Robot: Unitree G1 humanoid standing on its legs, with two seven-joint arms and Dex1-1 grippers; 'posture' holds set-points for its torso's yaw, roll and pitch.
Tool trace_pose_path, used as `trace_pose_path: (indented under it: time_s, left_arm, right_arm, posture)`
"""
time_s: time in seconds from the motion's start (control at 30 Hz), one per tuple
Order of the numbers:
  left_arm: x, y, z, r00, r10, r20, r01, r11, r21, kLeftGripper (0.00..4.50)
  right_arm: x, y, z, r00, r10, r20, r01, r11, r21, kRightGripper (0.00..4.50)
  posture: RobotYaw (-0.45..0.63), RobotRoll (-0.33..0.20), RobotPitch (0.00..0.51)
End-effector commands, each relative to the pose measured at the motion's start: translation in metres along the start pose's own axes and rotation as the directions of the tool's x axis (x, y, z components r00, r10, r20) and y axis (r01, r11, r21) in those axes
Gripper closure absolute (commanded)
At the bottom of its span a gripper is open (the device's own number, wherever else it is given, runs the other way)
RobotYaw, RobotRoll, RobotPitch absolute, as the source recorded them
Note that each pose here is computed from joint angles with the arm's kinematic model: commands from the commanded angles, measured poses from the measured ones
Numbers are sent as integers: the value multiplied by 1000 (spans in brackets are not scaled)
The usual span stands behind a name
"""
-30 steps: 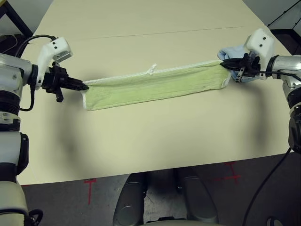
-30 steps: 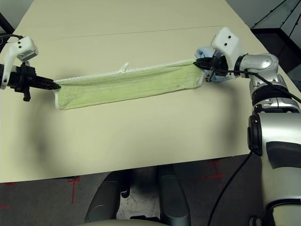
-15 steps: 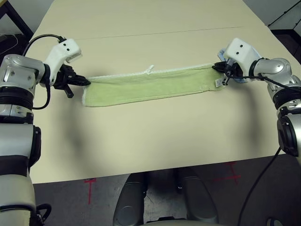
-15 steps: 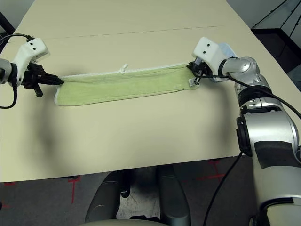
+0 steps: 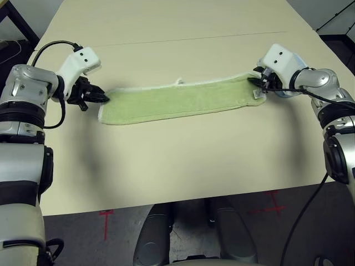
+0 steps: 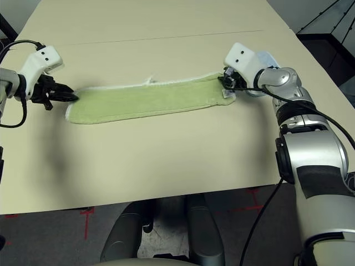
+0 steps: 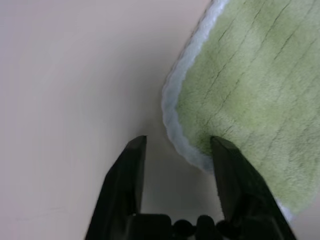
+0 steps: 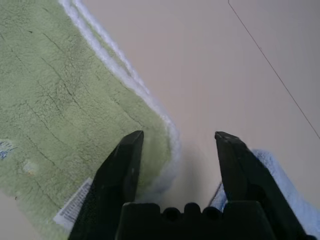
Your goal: Fold the towel and set it aside.
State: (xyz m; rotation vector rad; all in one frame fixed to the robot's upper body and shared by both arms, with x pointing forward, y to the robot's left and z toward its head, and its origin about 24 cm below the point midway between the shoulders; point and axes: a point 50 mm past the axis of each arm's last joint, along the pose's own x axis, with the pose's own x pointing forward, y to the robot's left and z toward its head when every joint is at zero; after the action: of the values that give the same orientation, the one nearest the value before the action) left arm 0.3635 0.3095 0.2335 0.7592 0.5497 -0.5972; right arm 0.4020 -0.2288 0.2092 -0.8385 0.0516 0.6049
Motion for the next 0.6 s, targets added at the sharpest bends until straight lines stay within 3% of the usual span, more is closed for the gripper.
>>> trace_pose_path:
  time_s: [0.03, 0.07, 0.2, 0.4, 0.6]
  left_arm:
    - [-9, 8, -2, 997, 81, -6, -81, 997, 18, 415]
    - [-11, 10, 0, 995, 97, 2, -97, 995, 25, 17]
    - [-20, 15, 9, 990, 131, 54, -134, 990, 47, 17]
    - [-22, 5, 35, 910, -10, 415, 29, 999, -38, 17]
    - [-4, -21, 37, 822, -40, 568, 127, 985, -115, 17]
  right_arm:
    - [-11, -12, 1, 999, -39, 9, 39, 999, -14, 58]
    - [-13, -14, 1, 999, -52, 13, 52, 999, -11, 0]
    - [-19, -19, 2, 991, -92, 97, 85, 994, 75, 0]
    - [-22, -5, 0, 932, 8, 363, -138, 932, 334, 0]
    - [-17, 14, -8, 900, 43, 435, -246, 872, 423, 0]
  posture:
    - [10, 0, 218]
    - [10, 0, 218]
    - [6, 0, 214]
    - [12, 0, 208]
    - [1, 0, 208]
